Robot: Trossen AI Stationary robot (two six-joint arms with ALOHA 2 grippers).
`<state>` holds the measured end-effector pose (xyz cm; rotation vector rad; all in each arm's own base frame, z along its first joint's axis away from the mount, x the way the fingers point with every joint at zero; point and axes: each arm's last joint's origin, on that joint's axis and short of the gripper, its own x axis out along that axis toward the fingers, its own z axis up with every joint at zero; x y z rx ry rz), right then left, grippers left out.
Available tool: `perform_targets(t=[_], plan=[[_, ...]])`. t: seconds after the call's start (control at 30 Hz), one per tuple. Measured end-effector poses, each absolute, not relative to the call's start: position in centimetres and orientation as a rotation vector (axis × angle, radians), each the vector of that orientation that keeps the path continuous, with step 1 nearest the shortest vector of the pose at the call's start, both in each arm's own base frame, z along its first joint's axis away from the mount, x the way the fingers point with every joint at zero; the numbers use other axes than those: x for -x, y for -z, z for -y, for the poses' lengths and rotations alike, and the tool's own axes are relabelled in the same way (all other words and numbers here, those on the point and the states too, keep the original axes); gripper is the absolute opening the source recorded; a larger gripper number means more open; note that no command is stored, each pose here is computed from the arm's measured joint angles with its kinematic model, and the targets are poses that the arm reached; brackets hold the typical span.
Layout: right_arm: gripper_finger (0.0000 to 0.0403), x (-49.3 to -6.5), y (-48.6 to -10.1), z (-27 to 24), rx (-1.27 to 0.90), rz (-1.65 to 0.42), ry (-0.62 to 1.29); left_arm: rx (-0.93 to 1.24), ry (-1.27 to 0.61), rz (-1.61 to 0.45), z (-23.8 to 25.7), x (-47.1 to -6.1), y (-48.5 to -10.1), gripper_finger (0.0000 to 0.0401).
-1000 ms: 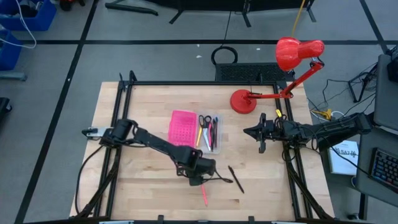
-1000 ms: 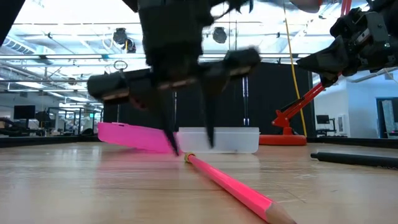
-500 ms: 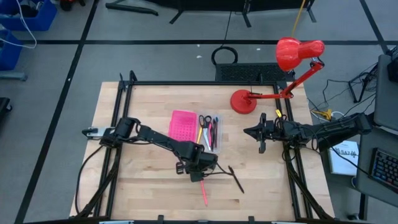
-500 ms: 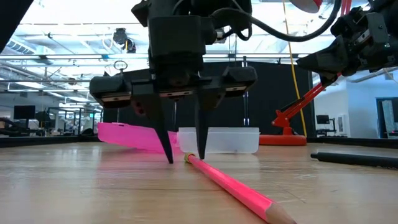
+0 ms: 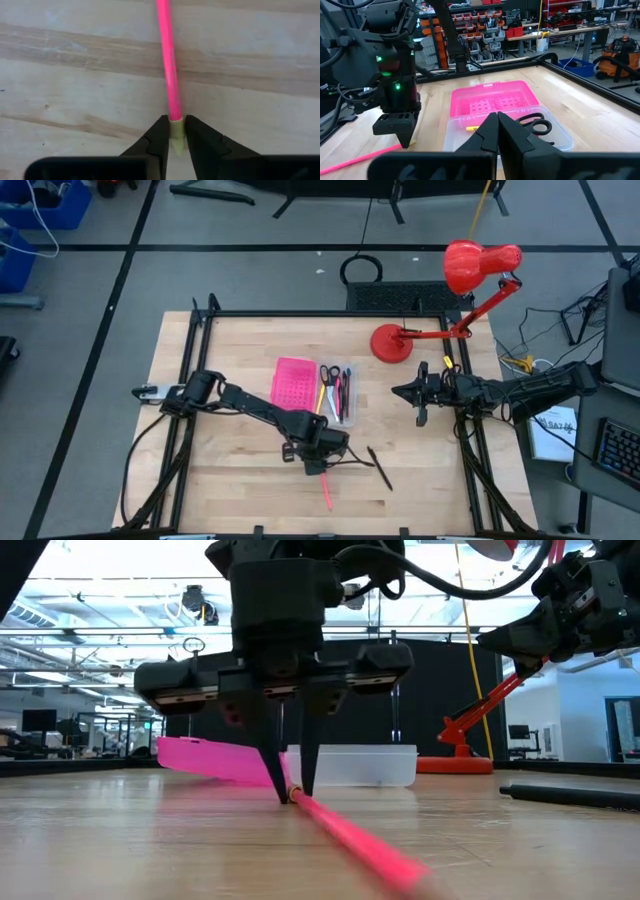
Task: Pick & place school supplies into a supply box
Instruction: Put the pink pencil into the supply box
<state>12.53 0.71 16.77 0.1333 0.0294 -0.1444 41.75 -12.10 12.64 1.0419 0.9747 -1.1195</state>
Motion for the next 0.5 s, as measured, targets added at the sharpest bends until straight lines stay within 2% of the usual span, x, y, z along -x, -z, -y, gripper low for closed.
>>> perform_targets(t=[0.23, 0.5], plan=[[0.0, -12.53, -16.76, -0.71, -0.13, -0.03, 0.144, -0.959, 1.101, -0.984, 12.0, -41.83, -12.65, 0.0019], [0.0, -12.53, -16.76, -0.71, -0.13, -0.031, 0.144, -1.024, 1.113, -0.971, 12.03, -41.7, -13.06, 0.0019]])
